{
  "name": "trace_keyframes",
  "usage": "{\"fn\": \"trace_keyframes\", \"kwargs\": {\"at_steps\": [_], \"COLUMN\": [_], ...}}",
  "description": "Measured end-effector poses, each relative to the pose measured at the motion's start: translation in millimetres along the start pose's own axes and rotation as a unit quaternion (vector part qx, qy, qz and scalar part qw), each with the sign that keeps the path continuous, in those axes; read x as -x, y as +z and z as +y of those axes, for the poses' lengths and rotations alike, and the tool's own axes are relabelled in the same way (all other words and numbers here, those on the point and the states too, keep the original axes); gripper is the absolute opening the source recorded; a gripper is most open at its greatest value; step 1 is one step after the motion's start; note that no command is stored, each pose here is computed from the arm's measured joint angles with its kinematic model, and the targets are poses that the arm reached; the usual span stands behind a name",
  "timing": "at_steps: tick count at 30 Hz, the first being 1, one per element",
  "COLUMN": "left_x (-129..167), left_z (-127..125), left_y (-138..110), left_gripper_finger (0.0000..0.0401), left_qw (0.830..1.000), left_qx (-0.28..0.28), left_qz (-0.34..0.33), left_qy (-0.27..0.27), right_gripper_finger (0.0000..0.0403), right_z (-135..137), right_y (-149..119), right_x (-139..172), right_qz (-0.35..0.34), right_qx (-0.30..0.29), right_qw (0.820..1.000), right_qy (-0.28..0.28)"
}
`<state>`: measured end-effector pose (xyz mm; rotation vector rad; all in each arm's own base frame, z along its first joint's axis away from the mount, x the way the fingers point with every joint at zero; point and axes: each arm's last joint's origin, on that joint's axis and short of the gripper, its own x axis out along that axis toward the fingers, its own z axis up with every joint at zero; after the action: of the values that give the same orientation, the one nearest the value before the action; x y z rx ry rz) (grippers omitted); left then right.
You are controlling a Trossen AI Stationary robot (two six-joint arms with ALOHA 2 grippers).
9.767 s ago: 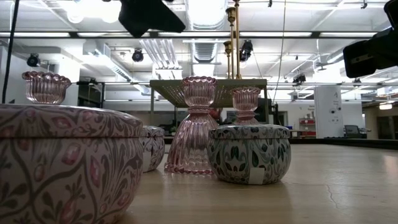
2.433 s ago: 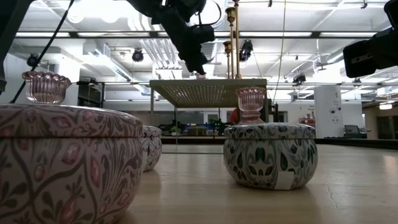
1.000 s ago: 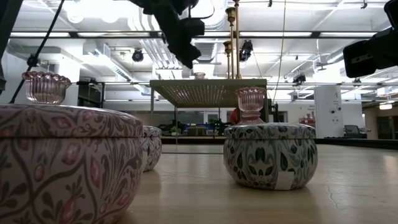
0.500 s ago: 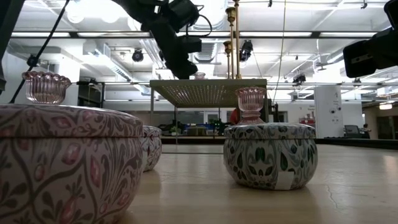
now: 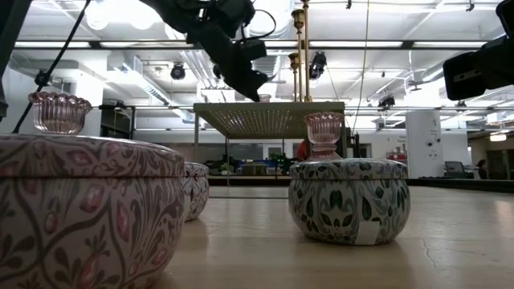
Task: Pick & Place candle stick holders
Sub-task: Put the bottom right pink candle holder on the shelf, then put the bottom pink candle holder on the shelf aligned with other pink candle holder
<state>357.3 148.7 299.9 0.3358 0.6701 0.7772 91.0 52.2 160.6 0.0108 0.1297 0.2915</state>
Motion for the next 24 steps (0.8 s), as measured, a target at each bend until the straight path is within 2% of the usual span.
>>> {"fn": "trace_keyframes", "kwargs": {"at_steps": [13,18,24], "left_x": [0,1,31], "left_z": [0,-1,-11], "left_y": [1,-2,0], "left_gripper_finger": [0.0053,0.0053,0.0053], "left_qw": [1.000,1.000,0.998], "left_qx": [0.006,-0.004,-0.045], "left_qz": [-0.007,0.009,0.028], "left_qy": [0.001,-0.004,-0.039], "right_gripper_finger": [0.0008,0.0008,0.0008], "right_z": [0,0,0], "right_y": [0,0,0], "right_x": [0,0,0], "right_qz": [0.000,0.000,0.000], "right_qx": [0.000,0.000,0.000], "right_qw": [1.000,1.000,1.000], "right_qy": [0.000,0.000,0.000]}}
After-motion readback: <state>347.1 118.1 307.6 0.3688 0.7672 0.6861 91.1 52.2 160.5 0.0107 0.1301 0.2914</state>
